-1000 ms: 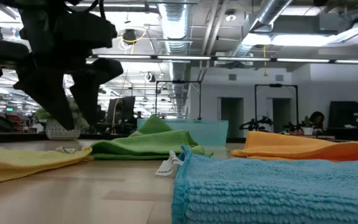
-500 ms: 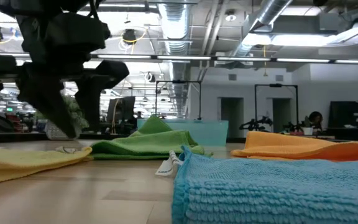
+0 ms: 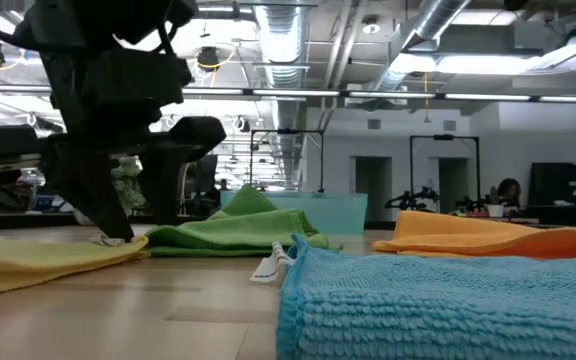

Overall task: Roll microfiber towels into tight, uniform cylinder then place into a basket
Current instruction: Roll the green towel

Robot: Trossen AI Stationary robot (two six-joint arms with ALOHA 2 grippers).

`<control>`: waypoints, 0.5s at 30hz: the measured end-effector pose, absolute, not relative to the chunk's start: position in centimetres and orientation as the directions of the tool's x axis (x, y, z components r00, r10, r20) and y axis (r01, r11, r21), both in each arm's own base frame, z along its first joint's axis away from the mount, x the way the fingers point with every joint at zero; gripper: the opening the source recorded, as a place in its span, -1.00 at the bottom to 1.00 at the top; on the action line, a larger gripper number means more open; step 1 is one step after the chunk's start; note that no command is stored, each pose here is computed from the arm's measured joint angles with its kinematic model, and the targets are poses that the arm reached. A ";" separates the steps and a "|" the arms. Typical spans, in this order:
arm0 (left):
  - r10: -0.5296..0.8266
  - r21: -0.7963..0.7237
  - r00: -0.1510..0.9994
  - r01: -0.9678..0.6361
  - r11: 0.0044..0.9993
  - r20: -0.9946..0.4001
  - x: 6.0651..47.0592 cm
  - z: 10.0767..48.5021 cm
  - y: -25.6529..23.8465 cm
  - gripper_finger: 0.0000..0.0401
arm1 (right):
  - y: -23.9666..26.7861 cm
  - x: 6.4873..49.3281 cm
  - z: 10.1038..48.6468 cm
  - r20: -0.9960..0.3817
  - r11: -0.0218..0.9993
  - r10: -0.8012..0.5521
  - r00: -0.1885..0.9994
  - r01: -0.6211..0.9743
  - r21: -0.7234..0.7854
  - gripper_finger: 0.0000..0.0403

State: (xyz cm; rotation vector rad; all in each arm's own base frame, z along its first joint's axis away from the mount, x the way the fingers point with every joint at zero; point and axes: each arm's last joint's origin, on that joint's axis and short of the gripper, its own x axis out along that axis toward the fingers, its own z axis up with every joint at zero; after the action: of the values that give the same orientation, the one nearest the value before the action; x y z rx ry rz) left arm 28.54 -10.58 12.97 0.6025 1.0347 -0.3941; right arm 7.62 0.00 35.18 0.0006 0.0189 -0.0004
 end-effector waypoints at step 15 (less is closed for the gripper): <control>-0.037 0.221 0.462 0.492 0.842 -0.886 29.3 12.6 -10.3 -0.54 | 0.0 7.6 35.1 -0.026 1.000 -0.001 1.000 0.001 0.001 -0.67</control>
State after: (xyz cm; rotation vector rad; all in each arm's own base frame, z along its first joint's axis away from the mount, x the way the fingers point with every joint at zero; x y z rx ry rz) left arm 29.31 -10.29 12.57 0.4910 1.0490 -0.3419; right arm 7.61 0.00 35.11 0.0006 0.0261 -0.0007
